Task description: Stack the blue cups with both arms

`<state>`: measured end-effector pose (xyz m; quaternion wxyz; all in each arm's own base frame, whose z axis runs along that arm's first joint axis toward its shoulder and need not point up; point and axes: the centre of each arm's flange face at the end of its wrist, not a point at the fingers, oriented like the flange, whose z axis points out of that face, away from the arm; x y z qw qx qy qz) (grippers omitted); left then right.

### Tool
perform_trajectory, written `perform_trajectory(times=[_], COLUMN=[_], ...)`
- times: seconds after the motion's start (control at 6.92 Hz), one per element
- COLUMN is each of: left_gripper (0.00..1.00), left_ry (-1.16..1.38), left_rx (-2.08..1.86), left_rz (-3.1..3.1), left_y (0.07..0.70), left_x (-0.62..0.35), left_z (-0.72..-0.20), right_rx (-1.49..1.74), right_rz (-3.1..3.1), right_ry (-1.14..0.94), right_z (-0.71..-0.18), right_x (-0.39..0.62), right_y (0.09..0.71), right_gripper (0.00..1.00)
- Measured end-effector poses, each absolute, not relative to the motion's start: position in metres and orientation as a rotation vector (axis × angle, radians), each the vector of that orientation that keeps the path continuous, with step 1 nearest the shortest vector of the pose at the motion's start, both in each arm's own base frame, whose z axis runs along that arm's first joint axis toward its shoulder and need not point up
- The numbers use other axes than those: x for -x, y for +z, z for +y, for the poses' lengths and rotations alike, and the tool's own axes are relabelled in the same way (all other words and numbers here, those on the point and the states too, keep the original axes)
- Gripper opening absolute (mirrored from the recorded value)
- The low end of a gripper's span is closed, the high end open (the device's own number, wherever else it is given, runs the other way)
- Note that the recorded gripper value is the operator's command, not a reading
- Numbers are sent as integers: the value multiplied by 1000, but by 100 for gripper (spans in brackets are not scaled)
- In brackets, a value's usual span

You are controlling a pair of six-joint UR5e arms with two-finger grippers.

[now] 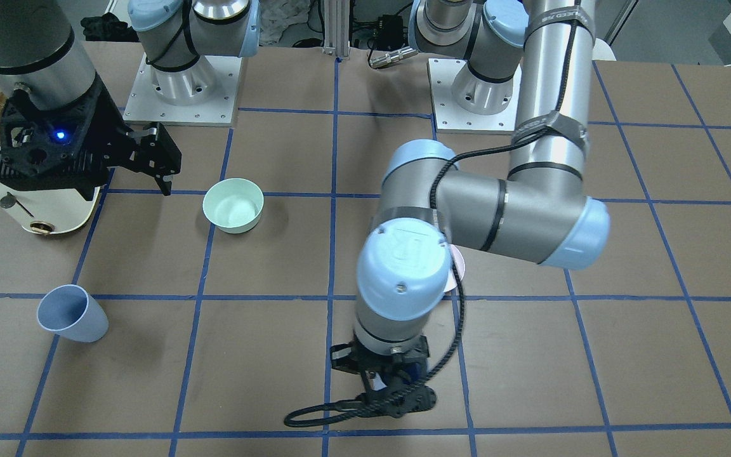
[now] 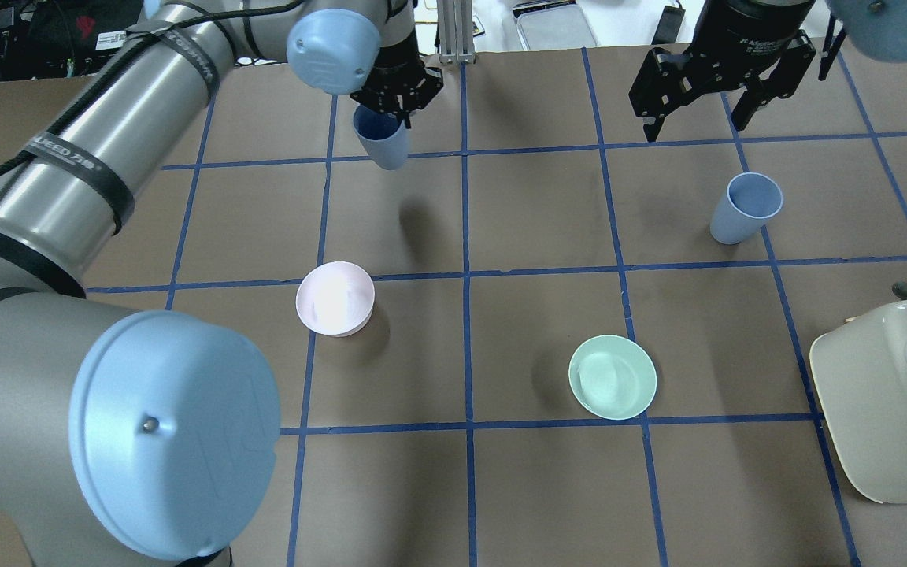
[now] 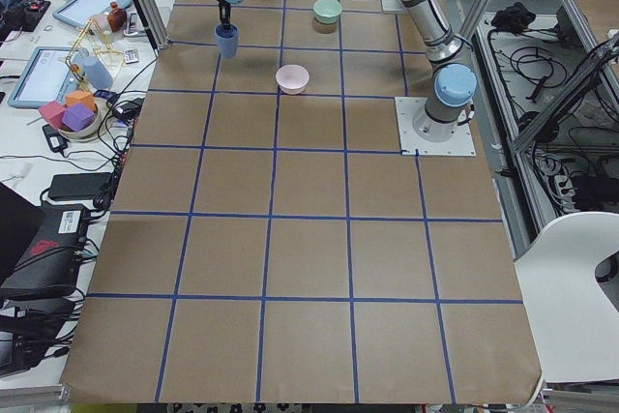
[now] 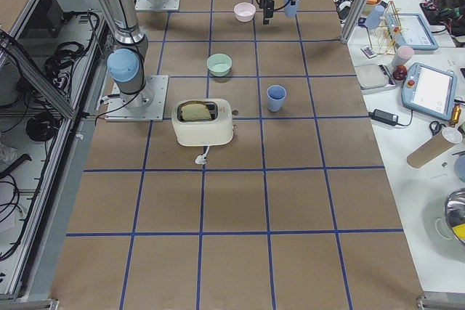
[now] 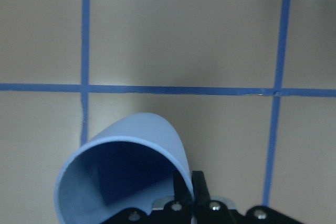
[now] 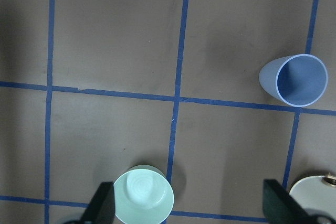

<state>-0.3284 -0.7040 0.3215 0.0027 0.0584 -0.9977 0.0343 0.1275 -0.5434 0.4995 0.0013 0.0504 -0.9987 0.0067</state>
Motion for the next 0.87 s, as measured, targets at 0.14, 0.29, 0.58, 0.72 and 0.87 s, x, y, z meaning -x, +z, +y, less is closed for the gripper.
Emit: perform_trajectory(times=[0.14,0.29,0.58,0.72,0.87], left_gripper=[0,0,0,0,7], left_ry=[67,9,-104,-146,-173], left_rx=[-175,-138,-103,-98,-101], left_rz=[-3130,-3141,-3143,-3147,-3150], left_y=[311,298,282,278,271], left_x=[371,402,428,428,427], left_z=[-681,-657,-619,-607,-601], right_rx=[-156,-153,-148,-146,-146], right_rz=[-3134,-3134,-3133,-3133,-3133], right_ry=[20,18,15,15,15], right_z=[-543,-543,-543,-543,-543], right_x=[-127,-126,-125,-124,-124], right_y=[500,500,500,500,500], right_gripper=[100,100,100,100,100])
